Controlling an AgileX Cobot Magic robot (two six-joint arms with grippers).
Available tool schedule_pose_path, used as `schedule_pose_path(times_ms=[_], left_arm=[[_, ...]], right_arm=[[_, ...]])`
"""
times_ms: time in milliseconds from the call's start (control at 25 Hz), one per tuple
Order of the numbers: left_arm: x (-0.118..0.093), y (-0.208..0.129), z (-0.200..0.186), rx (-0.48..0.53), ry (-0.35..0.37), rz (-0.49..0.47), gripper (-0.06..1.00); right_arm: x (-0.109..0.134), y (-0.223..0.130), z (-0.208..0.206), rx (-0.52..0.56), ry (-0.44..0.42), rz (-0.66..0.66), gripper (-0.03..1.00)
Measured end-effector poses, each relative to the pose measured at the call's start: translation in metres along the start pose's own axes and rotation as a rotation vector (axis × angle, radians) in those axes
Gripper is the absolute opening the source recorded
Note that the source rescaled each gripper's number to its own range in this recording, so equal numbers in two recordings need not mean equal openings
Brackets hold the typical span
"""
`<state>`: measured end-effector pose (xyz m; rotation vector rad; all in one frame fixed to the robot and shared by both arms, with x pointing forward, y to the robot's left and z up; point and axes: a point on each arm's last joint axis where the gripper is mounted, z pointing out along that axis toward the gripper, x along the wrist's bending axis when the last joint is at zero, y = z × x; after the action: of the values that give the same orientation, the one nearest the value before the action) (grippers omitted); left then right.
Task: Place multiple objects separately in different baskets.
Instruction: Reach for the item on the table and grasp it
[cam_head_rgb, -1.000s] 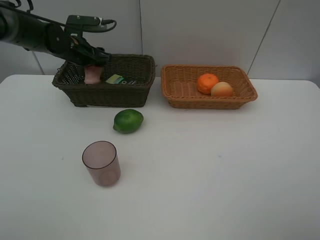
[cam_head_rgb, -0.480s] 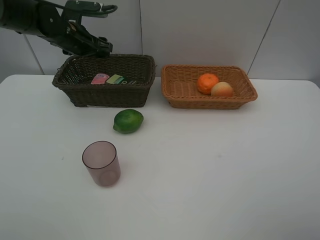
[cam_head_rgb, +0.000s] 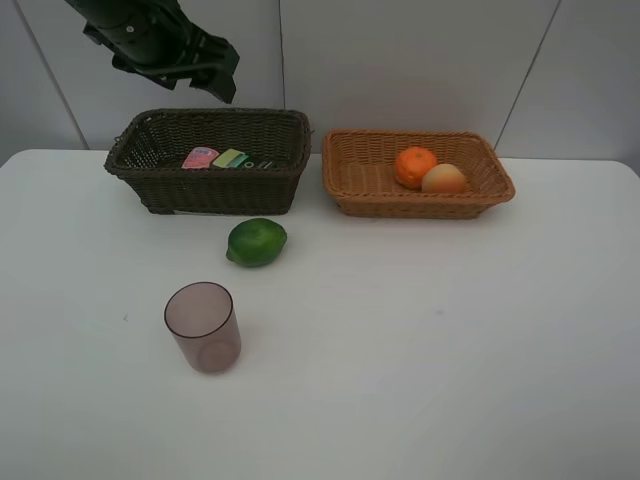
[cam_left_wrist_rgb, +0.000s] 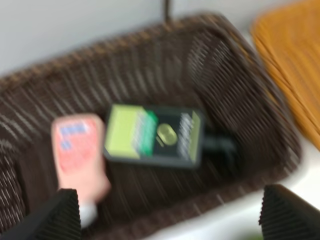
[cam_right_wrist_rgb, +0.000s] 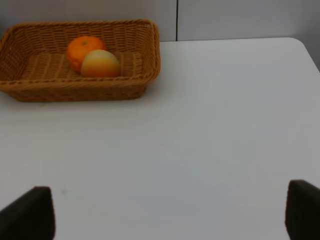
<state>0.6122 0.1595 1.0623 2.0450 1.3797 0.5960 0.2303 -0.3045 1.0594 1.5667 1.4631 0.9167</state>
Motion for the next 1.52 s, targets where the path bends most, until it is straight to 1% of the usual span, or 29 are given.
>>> schedule_pose_path(times_ms=[200, 320, 400, 560, 720, 880, 1120, 1200, 1360, 1520], left_arm=[[-0.026, -0.009, -0.028, 0.136, -0.034, 0.069, 0.93], [-0.043, -0.019, -0.033, 0.235, -0.056, 0.115, 0.93], [-0.052, -0.025, -0.036, 0.300, -0.069, 0.123, 0.93], [-0.068, -0.033, -0.042, 0.377, -0.084, 0.122, 0.93], [-0.080, -0.039, -0.046, 0.426, -0.091, 0.123, 0.93], [-0.089, -0.047, -0.049, 0.484, -0.066, 0.185, 0.93], [-0.088, -0.080, -0.039, 0.605, -0.031, 0.242, 0.93], [-0.086, -0.091, -0.039, 0.609, -0.037, 0.265, 0.93], [-0.082, -0.109, -0.044, 0.530, -0.072, 0.310, 0.93], [-0.079, -0.136, -0.037, 0.527, -0.091, 0.348, 0.93]], right_arm=[[0.000, 0.000, 0.000, 0.000, 0.000, 0.000, 1.00], [0.000, 0.000, 0.000, 0.000, 0.000, 0.000, 1.00], [0.000, 0.000, 0.000, 0.000, 0.000, 0.000, 1.00], [0.000, 0.000, 0.000, 0.000, 0.000, 0.000, 1.00], [0.000, 0.000, 0.000, 0.000, 0.000, 0.000, 1.00], [0.000, 0.000, 0.000, 0.000, 0.000, 0.000, 1.00], [0.000, 0.000, 0.000, 0.000, 0.000, 0.000, 1.00], [0.000, 0.000, 0.000, 0.000, 0.000, 0.000, 1.00], [0.000, 0.000, 0.000, 0.000, 0.000, 0.000, 1.00], [0.000, 0.000, 0.000, 0.000, 0.000, 0.000, 1.00]])
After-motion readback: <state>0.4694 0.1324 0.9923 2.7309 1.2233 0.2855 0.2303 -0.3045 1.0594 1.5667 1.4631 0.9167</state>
